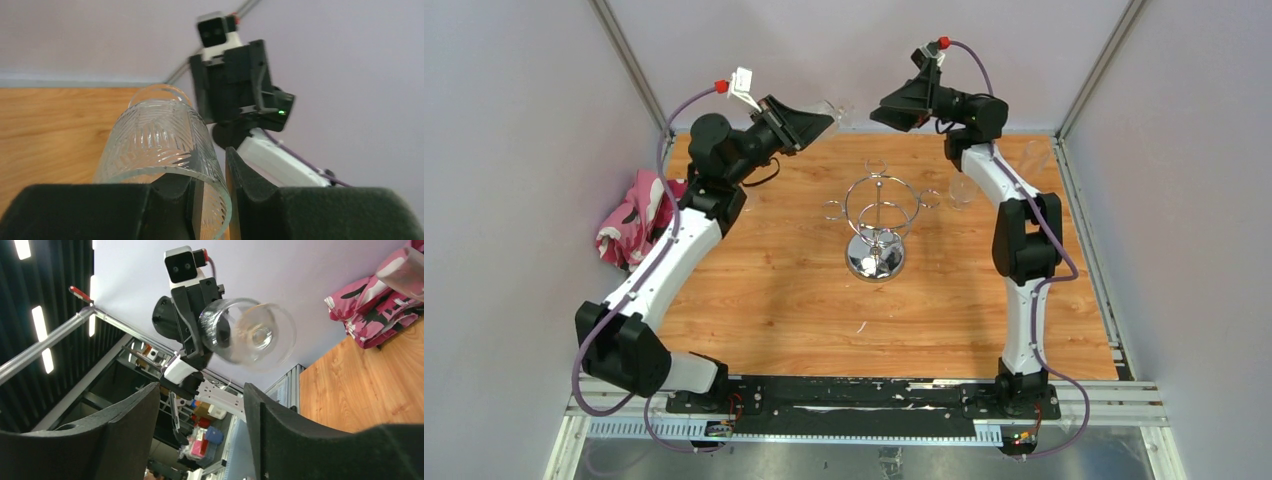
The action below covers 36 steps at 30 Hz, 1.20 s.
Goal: Take the wine glass off the wine glass rack
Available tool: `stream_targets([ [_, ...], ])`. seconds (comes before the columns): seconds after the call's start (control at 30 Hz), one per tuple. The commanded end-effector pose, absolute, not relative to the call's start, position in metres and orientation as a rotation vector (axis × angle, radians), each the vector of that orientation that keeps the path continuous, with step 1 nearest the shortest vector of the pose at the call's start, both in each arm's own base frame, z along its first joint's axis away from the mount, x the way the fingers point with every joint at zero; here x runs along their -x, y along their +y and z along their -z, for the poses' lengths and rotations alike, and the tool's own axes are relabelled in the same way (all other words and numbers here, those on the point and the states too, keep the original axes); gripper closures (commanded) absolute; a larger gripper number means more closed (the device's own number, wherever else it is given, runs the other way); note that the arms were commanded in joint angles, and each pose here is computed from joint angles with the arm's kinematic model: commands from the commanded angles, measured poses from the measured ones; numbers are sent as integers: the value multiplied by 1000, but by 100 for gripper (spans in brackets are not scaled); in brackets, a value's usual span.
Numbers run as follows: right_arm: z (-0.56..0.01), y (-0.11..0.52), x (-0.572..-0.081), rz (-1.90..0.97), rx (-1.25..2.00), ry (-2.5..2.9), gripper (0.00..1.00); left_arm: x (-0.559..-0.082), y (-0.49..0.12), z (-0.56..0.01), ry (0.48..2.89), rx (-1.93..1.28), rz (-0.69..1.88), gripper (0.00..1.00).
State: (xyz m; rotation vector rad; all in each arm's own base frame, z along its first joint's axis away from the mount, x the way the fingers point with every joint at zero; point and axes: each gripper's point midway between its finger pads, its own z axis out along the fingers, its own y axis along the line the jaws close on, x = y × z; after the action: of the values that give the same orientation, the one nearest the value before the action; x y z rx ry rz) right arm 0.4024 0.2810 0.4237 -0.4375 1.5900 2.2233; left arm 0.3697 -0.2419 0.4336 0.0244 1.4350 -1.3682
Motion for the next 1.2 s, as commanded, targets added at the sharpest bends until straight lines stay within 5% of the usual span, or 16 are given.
stream_targets([
  [0.0, -439, 245, -404, -2096, 446, 1550, 36, -374, -193, -431, 1684, 39, 860, 100],
  [0.2, -440, 224, -400, -1964, 421, 1577, 35, -371, -135, -411, 1895, 78, 395, 100],
  [0.5, -425, 212, -385, -1761, 396, 1710, 37, -350, -117, -334, 2227, -50, 142, 100],
  [0.77, -442, 175, -365, -1233, 371, 1771, 28, -335, -120, -249, 2438, -42, 124, 100],
  [1.17, -444, 107, -358, -637, 187, 1800, 20, -421, -151, -166, 2571, 5, 223, 100],
])
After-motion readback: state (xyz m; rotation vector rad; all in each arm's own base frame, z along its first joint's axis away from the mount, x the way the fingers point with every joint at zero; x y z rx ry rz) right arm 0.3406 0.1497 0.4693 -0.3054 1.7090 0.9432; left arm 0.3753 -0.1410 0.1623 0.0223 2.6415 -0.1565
